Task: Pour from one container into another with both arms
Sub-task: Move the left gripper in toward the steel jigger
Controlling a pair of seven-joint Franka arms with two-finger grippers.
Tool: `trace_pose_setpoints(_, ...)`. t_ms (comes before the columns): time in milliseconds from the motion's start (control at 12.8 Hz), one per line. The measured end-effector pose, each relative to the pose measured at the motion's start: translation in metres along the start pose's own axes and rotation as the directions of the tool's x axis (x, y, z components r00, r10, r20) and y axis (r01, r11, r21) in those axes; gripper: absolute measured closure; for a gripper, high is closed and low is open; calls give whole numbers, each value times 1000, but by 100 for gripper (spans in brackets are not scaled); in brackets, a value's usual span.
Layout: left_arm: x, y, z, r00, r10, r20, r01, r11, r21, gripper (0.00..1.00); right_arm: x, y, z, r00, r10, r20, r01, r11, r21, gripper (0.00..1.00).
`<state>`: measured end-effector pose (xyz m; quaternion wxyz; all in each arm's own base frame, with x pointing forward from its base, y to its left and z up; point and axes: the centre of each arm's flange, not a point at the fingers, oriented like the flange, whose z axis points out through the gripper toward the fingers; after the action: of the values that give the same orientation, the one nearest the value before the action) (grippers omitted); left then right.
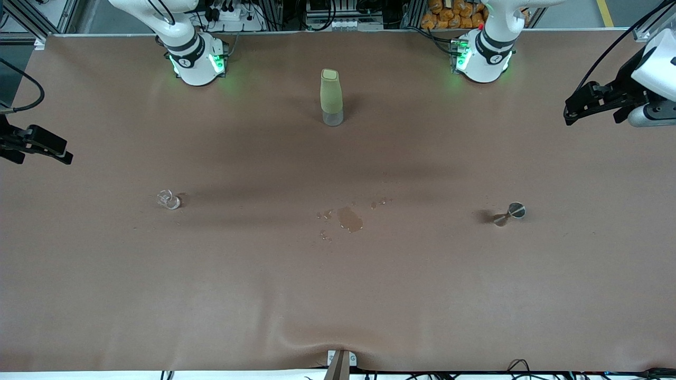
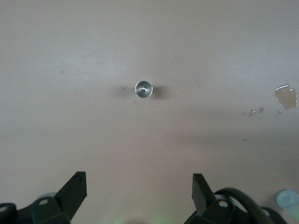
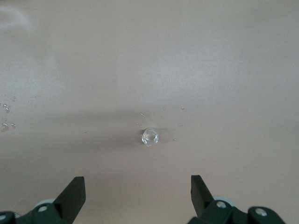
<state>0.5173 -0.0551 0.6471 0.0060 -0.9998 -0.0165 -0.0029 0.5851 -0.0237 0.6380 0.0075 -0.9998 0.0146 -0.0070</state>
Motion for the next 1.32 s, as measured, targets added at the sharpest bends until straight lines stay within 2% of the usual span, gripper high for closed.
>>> trace_pose_setpoints(1012,2,-8,6,1000,4,26,-5,1000,4,0,0,2,0,1000,3,-3,-3,1000,0,0)
trace_pose_setpoints(1168,9,-27,17,999,14,52,-12,999,-40,0,0,1,0,1000,2,-3,-2,1000,0,0)
trace_pose_setpoints(1324,20,-62,34,997,18,79,-7,990,-139,0,0,1,0,1000,2,-3,-2,1000,0,0)
